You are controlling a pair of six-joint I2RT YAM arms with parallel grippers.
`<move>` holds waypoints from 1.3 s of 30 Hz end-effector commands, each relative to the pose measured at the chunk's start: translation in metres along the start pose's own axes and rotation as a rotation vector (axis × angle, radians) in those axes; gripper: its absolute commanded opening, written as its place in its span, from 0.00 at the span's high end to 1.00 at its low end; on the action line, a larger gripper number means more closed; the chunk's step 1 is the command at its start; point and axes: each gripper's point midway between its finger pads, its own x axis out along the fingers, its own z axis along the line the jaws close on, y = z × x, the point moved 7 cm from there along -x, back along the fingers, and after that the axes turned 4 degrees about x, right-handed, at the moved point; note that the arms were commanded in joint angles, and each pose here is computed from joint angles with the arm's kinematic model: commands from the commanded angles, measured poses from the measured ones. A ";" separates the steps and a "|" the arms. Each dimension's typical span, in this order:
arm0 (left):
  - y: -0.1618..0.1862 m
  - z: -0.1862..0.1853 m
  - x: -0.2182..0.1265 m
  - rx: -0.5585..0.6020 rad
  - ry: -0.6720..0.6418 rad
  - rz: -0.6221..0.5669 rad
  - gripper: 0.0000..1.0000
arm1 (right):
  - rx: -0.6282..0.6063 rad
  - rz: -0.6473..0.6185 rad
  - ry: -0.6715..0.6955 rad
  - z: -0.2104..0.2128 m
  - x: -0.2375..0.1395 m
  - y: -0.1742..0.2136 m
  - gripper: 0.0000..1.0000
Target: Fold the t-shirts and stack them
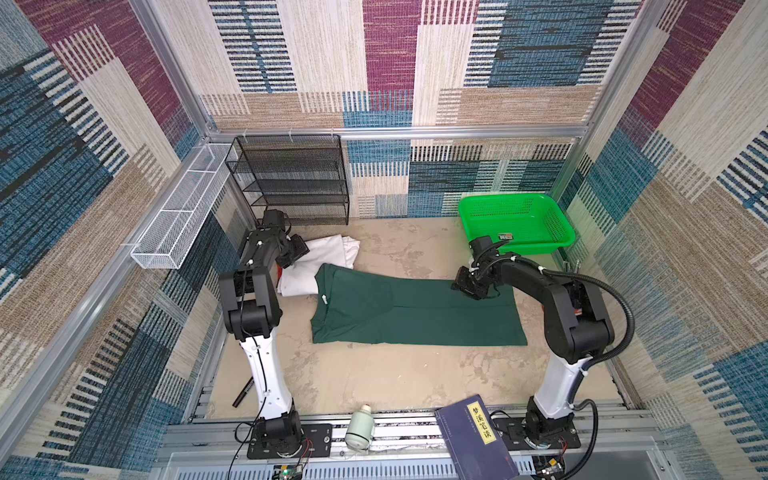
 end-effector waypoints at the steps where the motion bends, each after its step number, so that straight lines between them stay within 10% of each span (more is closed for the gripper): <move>1: 0.007 0.004 -0.003 0.009 -0.028 0.053 0.37 | 0.020 0.017 -0.007 -0.004 0.011 0.003 0.50; 15: 0.006 0.002 -0.005 0.010 -0.015 0.051 0.36 | 0.215 -0.079 0.172 -0.100 -0.030 0.000 0.50; 28: -0.004 -0.039 -0.082 0.220 -0.016 -0.026 0.25 | 0.082 -0.160 0.100 -0.066 -0.073 0.001 0.50; 39: 0.176 -0.153 -0.107 0.480 0.149 0.361 0.25 | 0.142 -0.037 0.131 -0.100 -0.053 0.058 0.49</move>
